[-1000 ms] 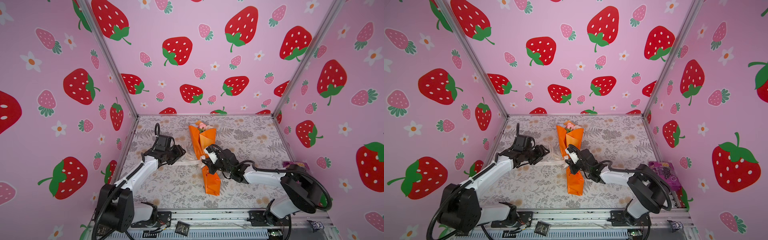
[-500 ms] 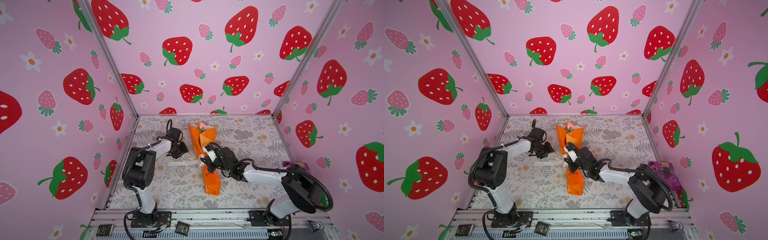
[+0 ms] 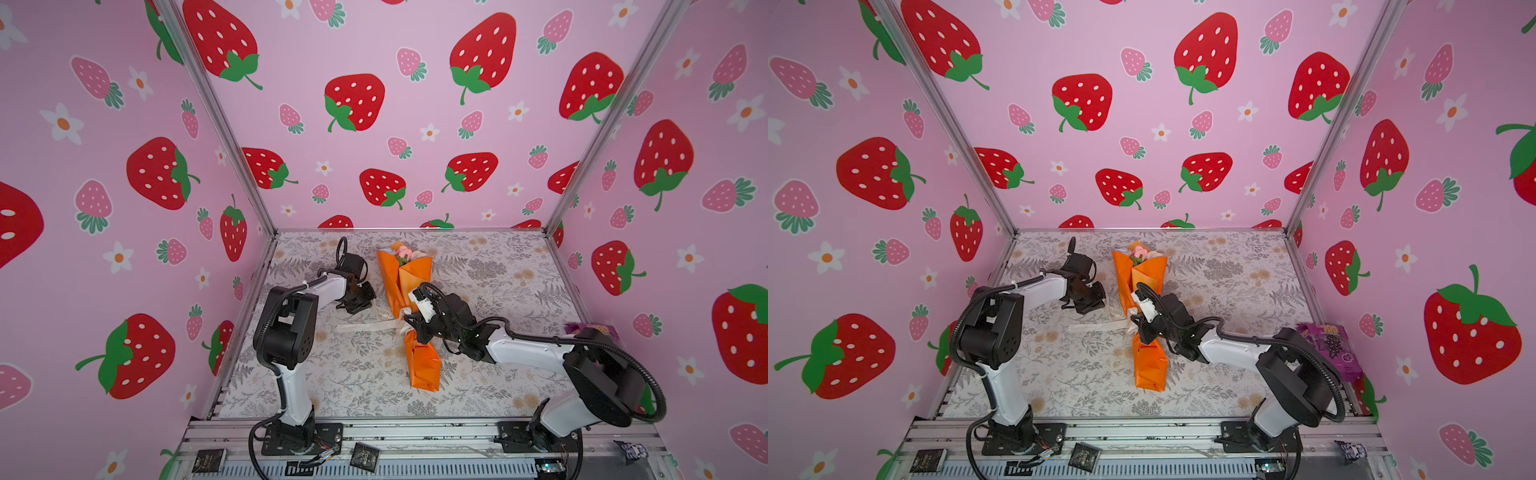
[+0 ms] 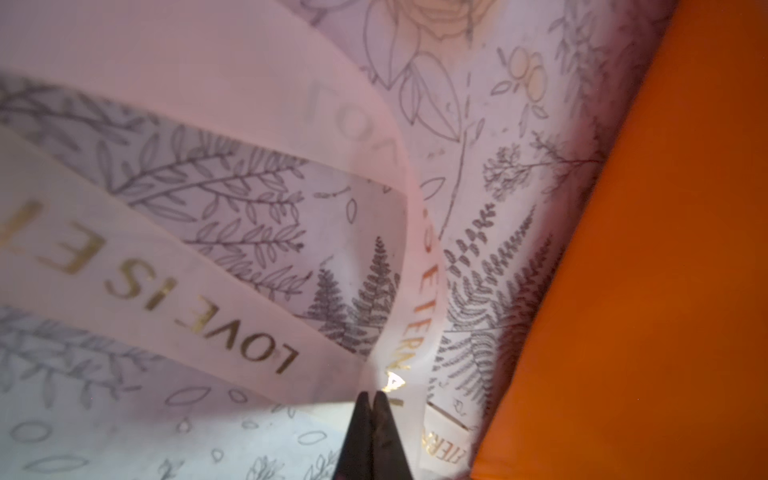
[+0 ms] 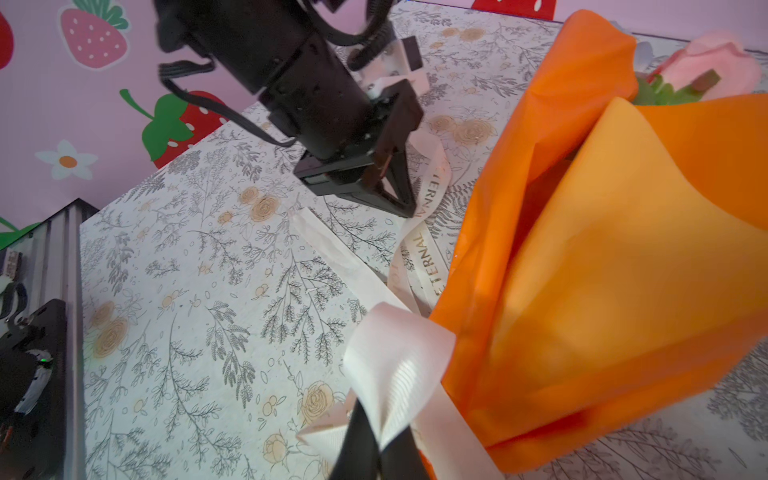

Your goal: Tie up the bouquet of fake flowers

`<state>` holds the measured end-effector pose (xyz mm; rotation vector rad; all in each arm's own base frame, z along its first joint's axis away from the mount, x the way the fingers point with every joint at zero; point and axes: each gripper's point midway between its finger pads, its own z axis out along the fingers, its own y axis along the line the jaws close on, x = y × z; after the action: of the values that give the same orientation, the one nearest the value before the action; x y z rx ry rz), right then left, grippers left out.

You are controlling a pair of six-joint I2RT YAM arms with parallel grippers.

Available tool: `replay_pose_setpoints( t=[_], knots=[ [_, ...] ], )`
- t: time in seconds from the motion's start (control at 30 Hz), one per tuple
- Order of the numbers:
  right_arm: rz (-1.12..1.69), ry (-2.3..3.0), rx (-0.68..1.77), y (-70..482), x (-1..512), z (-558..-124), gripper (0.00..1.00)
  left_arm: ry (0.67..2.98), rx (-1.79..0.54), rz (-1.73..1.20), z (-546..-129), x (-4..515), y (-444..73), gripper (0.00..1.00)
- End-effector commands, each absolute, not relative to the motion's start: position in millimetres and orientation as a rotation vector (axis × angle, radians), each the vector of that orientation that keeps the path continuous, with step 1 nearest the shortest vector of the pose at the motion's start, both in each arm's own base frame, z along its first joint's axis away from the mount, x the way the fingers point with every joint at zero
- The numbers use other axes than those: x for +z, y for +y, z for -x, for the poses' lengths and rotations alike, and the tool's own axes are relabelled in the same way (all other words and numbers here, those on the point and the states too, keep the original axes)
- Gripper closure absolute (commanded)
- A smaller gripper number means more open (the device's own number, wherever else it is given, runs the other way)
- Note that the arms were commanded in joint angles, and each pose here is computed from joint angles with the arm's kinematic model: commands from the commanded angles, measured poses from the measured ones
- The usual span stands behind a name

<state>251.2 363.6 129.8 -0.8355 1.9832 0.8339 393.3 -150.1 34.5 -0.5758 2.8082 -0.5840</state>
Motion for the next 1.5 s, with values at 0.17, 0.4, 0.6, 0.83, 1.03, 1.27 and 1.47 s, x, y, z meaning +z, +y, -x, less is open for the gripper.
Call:
replay_pose_setpoints(
  t=[0.17, 0.4, 0.6, 0.83, 1.03, 1.27, 1.47],
  knots=[
    [0.689, 2.101, 0.897, 358, 132, -273, 0.98, 2.499, -0.75, 0.459, -378, 162, -147, 1.0],
    [0.718, 2.092, 0.912, 364, 138, -274, 0.97, 2.512, -0.647, 0.511, -350, 153, -123, 0.7],
    [0.726, 2.105, 0.922, 366, 135, -272, 0.97, 2.646, -0.634, 0.414, -378, 122, -141, 0.52],
    [0.736, 2.126, 0.919, 367, 128, -272, 0.97, 2.819, -0.496, 0.357, -410, 77, -149, 0.46],
    [0.745, 2.13, 0.895, 368, 127, -275, 0.97, 2.921, -0.272, 0.324, -422, 46, -140, 0.45],
    [0.765, 2.139, 0.871, 369, 127, -277, 0.97, 2.937, -0.248, 0.298, -439, 33, -146, 0.45],
    [0.755, 2.159, 0.848, 366, 122, -278, 0.97, 2.959, -0.284, 0.285, -441, 24, -152, 0.7]
  ],
)
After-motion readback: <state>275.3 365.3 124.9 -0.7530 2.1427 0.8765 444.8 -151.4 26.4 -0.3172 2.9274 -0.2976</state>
